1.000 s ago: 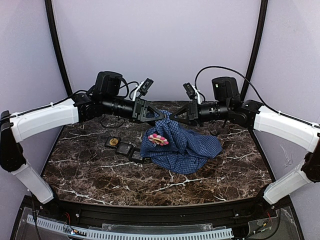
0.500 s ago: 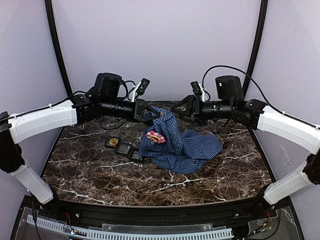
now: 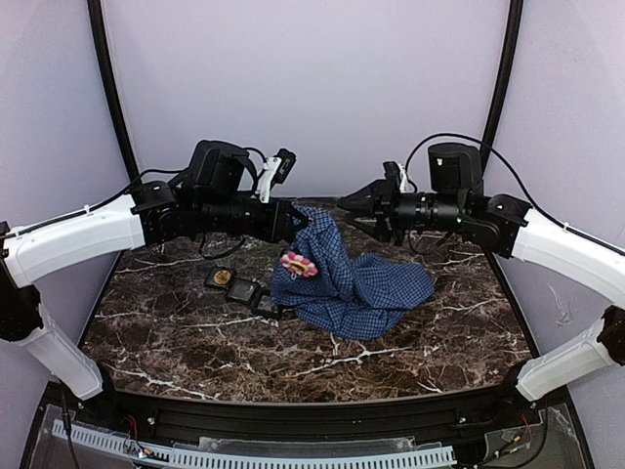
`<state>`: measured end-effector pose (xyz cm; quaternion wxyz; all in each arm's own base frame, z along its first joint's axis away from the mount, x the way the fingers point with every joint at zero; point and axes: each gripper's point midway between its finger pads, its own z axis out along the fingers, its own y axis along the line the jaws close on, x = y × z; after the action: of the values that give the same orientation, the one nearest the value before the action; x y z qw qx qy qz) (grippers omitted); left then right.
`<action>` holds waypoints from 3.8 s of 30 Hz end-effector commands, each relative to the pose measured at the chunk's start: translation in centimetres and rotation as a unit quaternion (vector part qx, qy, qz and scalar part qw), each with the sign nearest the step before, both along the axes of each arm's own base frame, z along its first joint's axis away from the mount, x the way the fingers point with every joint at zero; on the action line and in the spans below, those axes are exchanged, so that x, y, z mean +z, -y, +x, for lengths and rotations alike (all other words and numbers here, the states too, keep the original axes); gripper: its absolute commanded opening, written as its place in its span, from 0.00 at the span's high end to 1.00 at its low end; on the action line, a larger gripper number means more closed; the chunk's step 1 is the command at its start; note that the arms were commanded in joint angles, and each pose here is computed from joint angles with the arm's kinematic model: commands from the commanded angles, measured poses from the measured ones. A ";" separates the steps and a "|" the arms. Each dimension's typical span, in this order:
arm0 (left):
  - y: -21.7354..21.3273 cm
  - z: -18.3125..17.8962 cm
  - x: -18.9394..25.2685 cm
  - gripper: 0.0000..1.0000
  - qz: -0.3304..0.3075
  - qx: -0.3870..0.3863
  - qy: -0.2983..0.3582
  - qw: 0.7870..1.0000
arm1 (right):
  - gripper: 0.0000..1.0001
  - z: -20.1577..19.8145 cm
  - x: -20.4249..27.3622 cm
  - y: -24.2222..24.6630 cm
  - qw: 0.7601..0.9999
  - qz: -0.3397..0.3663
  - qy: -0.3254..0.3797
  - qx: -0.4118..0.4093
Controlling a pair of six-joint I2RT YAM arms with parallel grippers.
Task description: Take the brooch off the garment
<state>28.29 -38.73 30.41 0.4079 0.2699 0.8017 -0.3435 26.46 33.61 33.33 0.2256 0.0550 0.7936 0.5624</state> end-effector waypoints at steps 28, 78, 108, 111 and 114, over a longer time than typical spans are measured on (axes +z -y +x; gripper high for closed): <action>0.5 -2.2 2.2 0.99 0.000 -0.023 0.040 0.999 | 0.84 0.2 -0.8 -4.7 0.999 0.002 -0.023 0.030; 1.2 -2.8 2.7 0.99 -0.006 -0.025 0.054 0.998 | 0.90 0.5 -2.6 -4.8 0.999 -0.018 -0.041 0.025; 2.2 -3.1 2.8 0.99 0.017 -0.022 0.084 0.996 | 0.93 1.2 -3.3 -5.8 0.998 -0.022 -0.048 0.029; 2.4 -3.1 2.7 0.99 0.015 -0.023 0.083 0.996 | 0.93 1.3 -3.2 -5.9 0.998 -0.020 -0.047 0.028; 2.6 -3.0 2.7 0.99 0.016 -0.023 0.082 0.996 | 0.93 1.5 -3.3 -6.1 0.998 -0.020 -0.047 0.027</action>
<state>26.96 -39.08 29.46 0.4424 0.3073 0.8010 -0.2612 27.35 38.61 29.56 0.1664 0.0607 0.8223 0.5407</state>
